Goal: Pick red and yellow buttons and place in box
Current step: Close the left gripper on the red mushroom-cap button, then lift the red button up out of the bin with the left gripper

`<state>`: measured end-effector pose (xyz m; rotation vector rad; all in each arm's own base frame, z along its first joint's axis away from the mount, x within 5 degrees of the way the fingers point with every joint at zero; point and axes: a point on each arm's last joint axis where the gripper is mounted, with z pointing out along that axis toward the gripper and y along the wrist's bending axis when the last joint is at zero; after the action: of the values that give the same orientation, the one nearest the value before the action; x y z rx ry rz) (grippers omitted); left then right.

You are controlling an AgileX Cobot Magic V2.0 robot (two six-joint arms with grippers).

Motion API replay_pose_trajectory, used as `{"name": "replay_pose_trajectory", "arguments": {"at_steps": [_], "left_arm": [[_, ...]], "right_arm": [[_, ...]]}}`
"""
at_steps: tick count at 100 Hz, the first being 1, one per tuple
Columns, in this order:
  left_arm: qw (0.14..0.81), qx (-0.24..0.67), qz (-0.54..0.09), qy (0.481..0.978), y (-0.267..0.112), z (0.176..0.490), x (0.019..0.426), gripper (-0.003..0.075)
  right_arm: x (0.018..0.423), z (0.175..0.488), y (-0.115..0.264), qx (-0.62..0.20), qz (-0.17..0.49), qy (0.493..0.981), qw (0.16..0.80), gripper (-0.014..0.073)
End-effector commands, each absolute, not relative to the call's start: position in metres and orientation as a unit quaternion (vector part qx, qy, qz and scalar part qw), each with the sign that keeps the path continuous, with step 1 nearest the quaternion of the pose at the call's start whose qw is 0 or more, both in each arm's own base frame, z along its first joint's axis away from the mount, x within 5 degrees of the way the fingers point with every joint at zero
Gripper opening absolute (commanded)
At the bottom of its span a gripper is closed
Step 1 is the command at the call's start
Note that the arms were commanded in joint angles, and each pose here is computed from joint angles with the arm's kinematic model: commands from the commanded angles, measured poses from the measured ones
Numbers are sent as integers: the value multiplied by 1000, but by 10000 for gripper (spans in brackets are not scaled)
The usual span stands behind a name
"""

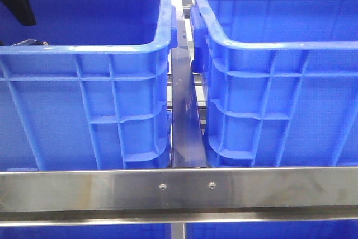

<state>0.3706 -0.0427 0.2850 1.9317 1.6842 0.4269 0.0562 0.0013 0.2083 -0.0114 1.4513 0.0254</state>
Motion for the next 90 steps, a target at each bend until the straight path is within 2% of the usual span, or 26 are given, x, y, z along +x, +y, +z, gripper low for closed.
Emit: {"name": "replay_pose_trajectory", "arguments": {"at_steps": [1, 20, 90], "left_arm": [[309, 704, 184, 612, -48, 311, 374, 545], [301, 711, 165, 614, -54, 301, 382, 545], [290, 727, 161, 601, -56, 292, 385, 545]], "right_arm": [[53, 218, 1, -6, 12, 622, 783, -66], [53, 218, 1, -6, 12, 622, 783, -66], [53, 218, 1, -6, 12, 622, 783, -66]]}}
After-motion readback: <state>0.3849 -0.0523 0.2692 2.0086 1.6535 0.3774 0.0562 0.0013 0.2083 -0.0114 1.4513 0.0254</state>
